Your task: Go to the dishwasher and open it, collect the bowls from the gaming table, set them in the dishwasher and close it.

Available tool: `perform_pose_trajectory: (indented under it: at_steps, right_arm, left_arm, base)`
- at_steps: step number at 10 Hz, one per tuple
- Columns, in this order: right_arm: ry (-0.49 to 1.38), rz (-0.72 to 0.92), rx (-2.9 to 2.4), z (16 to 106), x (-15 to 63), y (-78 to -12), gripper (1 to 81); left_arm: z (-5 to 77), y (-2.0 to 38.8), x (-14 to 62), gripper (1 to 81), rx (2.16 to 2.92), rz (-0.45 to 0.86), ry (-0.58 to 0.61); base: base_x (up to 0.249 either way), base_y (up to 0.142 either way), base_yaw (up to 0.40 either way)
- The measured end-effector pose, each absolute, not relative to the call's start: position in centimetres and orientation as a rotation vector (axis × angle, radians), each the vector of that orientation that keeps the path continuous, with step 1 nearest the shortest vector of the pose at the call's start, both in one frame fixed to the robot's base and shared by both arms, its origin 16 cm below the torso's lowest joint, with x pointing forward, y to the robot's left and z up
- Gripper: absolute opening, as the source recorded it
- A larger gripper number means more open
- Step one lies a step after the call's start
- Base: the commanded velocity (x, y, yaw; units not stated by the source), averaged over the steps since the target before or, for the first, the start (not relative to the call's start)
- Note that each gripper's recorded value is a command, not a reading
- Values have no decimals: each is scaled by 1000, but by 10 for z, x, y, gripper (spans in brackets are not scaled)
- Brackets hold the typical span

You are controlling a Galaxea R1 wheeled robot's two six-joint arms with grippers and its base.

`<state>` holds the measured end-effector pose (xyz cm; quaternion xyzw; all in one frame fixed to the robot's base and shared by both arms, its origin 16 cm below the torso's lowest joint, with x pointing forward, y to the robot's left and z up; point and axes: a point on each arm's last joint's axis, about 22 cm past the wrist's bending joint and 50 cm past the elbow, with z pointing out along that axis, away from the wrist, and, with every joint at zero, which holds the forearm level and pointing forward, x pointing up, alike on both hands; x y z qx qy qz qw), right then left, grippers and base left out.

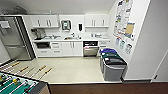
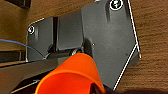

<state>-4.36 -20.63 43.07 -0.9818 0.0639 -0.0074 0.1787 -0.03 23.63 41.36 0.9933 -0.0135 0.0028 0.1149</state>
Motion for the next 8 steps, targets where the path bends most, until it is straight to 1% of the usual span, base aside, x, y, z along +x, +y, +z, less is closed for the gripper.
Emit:
perform_pose_trajectory:
  at_steps: [8]
  right_arm:
    - [170, -40, -2770, 431, -35, -201, 10]
  left_arm:
    - [414, 238, 5, 10, 2913, 16, -40]
  base:
    - [194, 0, 0]
